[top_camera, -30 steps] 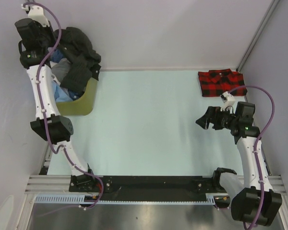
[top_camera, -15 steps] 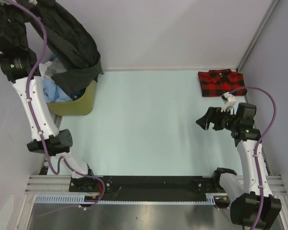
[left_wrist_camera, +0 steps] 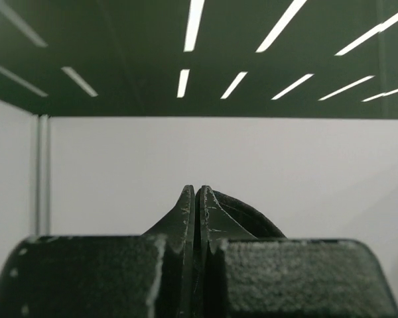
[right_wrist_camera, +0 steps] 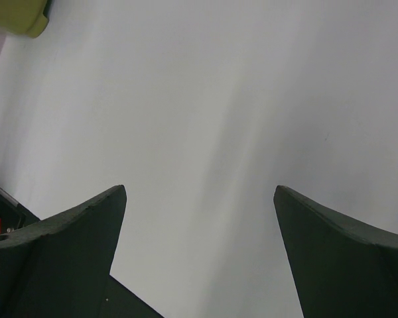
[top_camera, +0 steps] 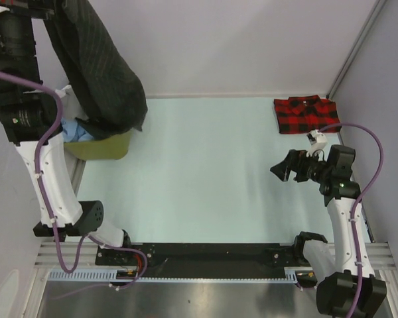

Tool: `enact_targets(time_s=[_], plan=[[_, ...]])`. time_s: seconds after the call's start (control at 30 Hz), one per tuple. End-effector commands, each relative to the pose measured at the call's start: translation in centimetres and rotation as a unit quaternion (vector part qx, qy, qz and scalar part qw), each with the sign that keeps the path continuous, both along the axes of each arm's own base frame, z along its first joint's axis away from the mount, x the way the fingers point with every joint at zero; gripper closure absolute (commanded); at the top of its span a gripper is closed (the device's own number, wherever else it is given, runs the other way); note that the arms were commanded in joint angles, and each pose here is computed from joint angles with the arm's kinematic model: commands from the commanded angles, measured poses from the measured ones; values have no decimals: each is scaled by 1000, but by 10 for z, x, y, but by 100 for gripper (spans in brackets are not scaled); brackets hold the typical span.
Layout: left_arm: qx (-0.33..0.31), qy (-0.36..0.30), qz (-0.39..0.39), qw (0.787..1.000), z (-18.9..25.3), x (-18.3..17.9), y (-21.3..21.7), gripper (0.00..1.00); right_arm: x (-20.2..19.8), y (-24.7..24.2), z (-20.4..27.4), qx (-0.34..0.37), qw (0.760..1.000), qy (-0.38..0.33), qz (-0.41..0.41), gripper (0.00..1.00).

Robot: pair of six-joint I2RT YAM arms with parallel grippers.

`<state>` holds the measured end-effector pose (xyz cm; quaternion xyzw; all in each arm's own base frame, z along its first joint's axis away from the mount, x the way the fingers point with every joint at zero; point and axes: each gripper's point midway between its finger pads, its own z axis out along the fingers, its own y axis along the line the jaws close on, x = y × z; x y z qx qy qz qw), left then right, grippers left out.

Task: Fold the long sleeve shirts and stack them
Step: Move the shirt to the center of the board

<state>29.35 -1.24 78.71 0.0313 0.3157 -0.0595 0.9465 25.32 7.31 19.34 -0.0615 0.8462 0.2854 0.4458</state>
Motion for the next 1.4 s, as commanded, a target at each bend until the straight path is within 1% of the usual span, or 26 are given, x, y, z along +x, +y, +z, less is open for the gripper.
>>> enact_targets(time_s=[0.0,0.1,0.13,0.23,0.27,0.37,0.43,0.5,0.53,0.57,0.63,0.67,0.7,0.73,0.8,0.83,0.9,0.93,1.0,1.03,1.07,1.13,1.2,1.23,1.3,1.37], plan=[[18,-106,-45,993,40,-80,-30,100,-2,3,9,19,1000,-23,6,0],[28,-102,-77,991,36,-81,-47,100,-6,6,13,20,999,-34,17,0],[41,-101,-92,990,34,-81,-56,100,-6,6,13,21,999,-35,18,0],[63,-101,-130,984,29,-83,-85,100,-6,8,16,24,999,-39,25,0],[76,-104,-146,981,27,-84,-102,100,-5,9,18,25,998,-44,27,0],[89,-113,-171,975,24,-85,-132,100,-3,12,26,34,998,-50,34,0],[94,-110,-180,973,19,-71,-154,100,-1,13,31,38,997,-52,34,0],[94,-122,-193,969,19,-73,-175,100,2,14,36,42,997,-59,36,0],[101,-115,-197,968,11,-58,-194,100,2,16,39,47,997,-58,36,0],[101,-130,-202,965,12,-64,-208,100,4,16,42,47,996,-65,36,0],[97,-140,-202,965,7,-54,-233,100,4,17,43,50,996,-65,35,0],[99,-153,-196,964,7,-60,-246,100,4,17,44,51,996,-67,35,0],[89,-162,-188,964,10,-62,-249,100,4,16,44,50,996,-65,33,0],[77,-177,-194,962,9,-66,-262,100,3,16,43,49,996,-64,32,0],[75,-198,-182,960,12,-75,-269,100,1,16,44,48,996,-67,35,0],[68,-208,-191,957,12,-84,-277,100,0,16,43,48,996,-67,33,0],[70,-209,-200,955,6,-86,-294,100,-1,16,41,47,996,-68,31,0],[71,-215,-218,949,4,-95,-304,100,0,15,40,48,996,-67,28,0],[76,-215,-237,944,-4,-100,-324,100,0,13,38,48,997,-64,23,0],[83,-223,-250,938,-7,-111,-337,100,1,13,38,48,997,-64,21,0],[91,-222,-256,936,-14,-113,-351,100,1,11,38,48,997,-64,17,0],[98,-239,-257,931,-18,-127,-366,100,2,10,39,50,996,-67,13,0],[105,-251,-251,929,-24,-131,-378,100,1,10,42,52,996,-69,12,0],[104,-260,-238,930,-22,-133,-377,100,0,10,42,52,996,-69,11,0],[101,-256,-215,937,-21,-127,-373,100,-1,9,43,52,996,-70,11,0],[105,-251,-174,946,-20,-111,-363,100,-3,9,44,51,996,-73,11,0]])
